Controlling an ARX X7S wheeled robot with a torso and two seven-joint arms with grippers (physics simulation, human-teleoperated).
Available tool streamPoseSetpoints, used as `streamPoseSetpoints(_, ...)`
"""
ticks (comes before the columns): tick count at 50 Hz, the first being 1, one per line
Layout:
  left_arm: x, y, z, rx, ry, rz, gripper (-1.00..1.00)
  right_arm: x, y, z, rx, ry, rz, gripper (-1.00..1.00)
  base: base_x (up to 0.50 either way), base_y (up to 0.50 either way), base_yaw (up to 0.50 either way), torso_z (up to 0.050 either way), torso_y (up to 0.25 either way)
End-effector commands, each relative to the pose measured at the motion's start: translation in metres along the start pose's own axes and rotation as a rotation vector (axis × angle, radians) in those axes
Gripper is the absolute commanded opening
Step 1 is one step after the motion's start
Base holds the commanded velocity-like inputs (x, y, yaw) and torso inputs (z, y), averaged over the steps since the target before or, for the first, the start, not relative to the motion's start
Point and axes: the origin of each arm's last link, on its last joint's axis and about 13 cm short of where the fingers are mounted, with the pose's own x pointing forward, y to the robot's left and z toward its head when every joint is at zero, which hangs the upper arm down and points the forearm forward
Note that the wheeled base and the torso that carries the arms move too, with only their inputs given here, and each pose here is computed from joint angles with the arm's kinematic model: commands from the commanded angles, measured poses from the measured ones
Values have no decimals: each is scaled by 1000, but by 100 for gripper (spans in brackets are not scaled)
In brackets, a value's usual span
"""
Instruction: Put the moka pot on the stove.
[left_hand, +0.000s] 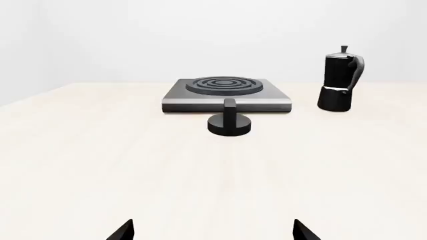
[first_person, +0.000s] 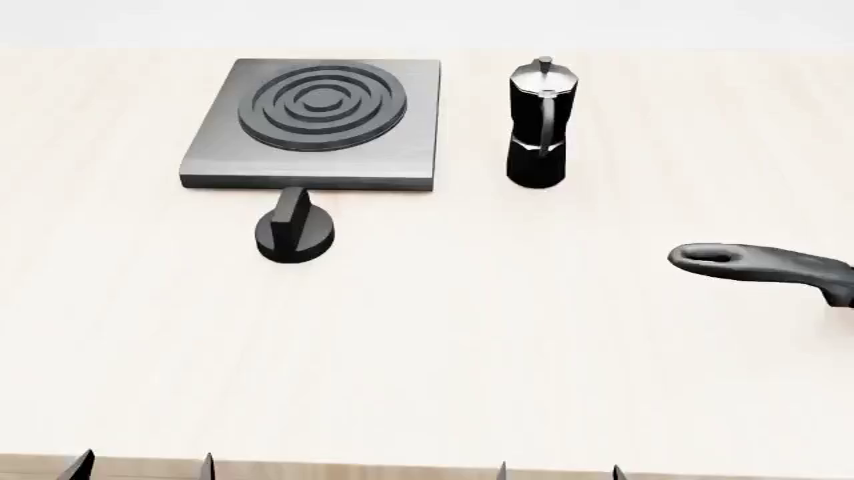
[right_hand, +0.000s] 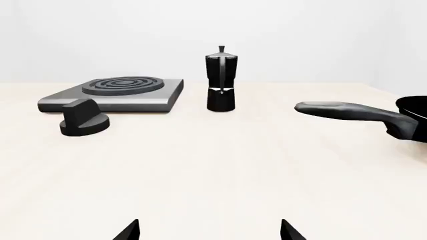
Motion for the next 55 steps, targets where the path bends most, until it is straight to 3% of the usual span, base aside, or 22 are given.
streamPoseSetpoints(1, 0, 0, 1, 0, 0, -15, 100, 0, 0, 0, 0, 0, 0, 100, 0, 0, 0, 0, 0)
streamPoseSetpoints(6, -1, -1, 2, 2, -7, -4, 100, 0, 0, 1, -17, -4, 8, 100, 0, 0, 0, 0, 0)
streamPoseSetpoints(7, -1, 0, 2, 5, -9, -6, 100, 0, 2, 5, -3, -54, 20, 100, 0, 0, 0, 0, 0)
streamPoseSetpoints(12, 0, 0, 4, 31, -28, -8, 100, -3, 0, 13, -55, -45, -6, 100, 0, 0, 0, 0, 0)
streamPoseSetpoints(20, -1, 0, 3, 60, -44, -6, 100, -3, 1, 14, -25, -52, 5, 100, 0, 0, 0, 0, 0)
streamPoseSetpoints(23, -1, -1, 10, 13, -78, -10, 100, -2, 1, 14, -14, -56, 6, 100, 0, 0, 0, 0, 0)
streamPoseSetpoints(31, -4, -2, 18, 21, -91, -15, 100, -2, -2, 15, -41, -60, -18, 100, 0, 0, 0, 0, 0)
streamPoseSetpoints(38, -3, -2, 23, 21, -115, -9, 100, -3, 0, 23, -4, -99, 5, 100, 5, 0, 0, 0, 0)
streamPoseSetpoints(53, -3, -2, 26, 20, -127, -12, 100, -5, 2, 26, -8, -102, 12, 100, 185, 0, 0, 0, 0)
streamPoseSetpoints(54, 23, -8, 54, 10, -150, -11, 100, -5, 2, 26, -9, -103, 12, 100, 297, 0, 0, 0, 0)
streamPoseSetpoints(55, 24, -10, 59, 15, -127, -10, 100, -5, 2, 26, -9, -102, 10, 100, 305, 0, 0, 0, 0)
